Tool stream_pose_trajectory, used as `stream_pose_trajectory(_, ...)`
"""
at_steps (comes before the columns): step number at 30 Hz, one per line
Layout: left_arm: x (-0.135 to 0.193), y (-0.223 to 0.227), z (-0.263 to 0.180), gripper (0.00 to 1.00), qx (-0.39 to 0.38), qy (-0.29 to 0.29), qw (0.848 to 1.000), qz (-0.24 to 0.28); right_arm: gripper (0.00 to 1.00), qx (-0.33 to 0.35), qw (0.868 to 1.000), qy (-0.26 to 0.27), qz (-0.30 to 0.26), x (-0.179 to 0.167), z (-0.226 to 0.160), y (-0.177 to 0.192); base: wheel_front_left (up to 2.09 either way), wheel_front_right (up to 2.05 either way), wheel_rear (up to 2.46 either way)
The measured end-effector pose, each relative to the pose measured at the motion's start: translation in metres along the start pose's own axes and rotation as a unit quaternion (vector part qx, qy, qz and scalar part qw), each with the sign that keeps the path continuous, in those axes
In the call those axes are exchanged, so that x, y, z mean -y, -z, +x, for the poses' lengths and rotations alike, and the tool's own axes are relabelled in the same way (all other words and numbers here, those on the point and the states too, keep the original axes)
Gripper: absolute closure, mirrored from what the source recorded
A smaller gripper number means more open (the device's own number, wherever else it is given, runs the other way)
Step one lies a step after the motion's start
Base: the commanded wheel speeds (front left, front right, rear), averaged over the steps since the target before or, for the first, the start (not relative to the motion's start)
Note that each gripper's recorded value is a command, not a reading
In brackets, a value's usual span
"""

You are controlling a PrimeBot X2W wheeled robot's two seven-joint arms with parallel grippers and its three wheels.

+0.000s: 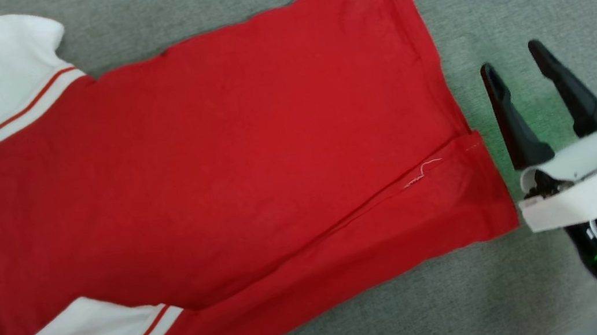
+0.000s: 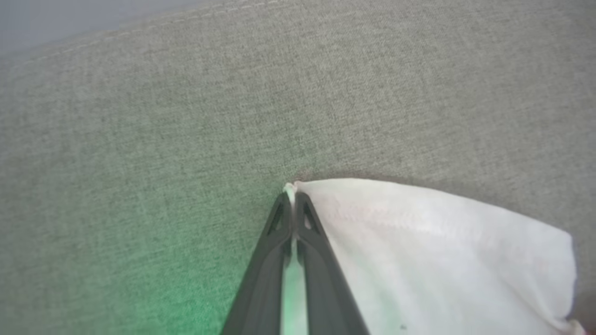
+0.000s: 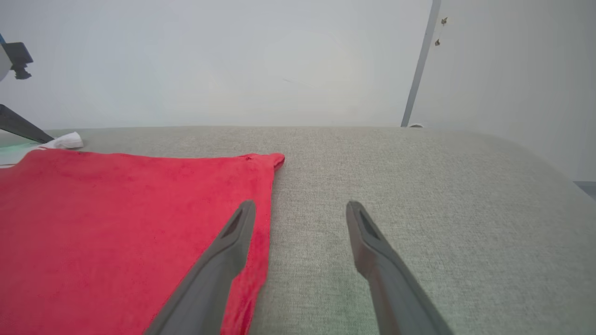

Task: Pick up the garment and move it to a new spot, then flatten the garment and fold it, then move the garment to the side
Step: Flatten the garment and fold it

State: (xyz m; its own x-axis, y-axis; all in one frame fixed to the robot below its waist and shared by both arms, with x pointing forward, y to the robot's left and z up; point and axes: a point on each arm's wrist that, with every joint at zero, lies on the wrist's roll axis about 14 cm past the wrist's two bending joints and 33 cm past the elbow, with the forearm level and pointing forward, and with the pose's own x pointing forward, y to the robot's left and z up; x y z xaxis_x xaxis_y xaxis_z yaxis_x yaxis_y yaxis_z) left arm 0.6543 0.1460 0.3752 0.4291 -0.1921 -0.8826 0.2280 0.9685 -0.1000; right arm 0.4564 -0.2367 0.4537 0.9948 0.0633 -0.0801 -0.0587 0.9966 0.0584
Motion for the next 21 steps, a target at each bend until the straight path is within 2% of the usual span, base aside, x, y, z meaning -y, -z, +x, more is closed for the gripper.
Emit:
stream_pose_trajectory(10,0.005,0.003,-0.005,1.0,0.004,0.009,1.0,0.004,0.0,-0.085,0.994,-0.062,-0.02,-0.016,0.056,-0.003,0.0,0.0,0.0)
stream_pose_trajectory(16,0.007,0.002,-0.005,1.0,0.013,0.015,1.0,0.008,0.0,-0.199,0.976,-0.086,-0.034,-0.022,0.084,0.023,0.0,0.0,0.0)
stream_pose_trajectory(21,0.006,0.002,-0.004,1.0,0.015,0.018,1.0,0.007,0.0,-0.287,0.952,-0.101,-0.041,-0.028,0.097,0.046,0.0,0.0,0.0)
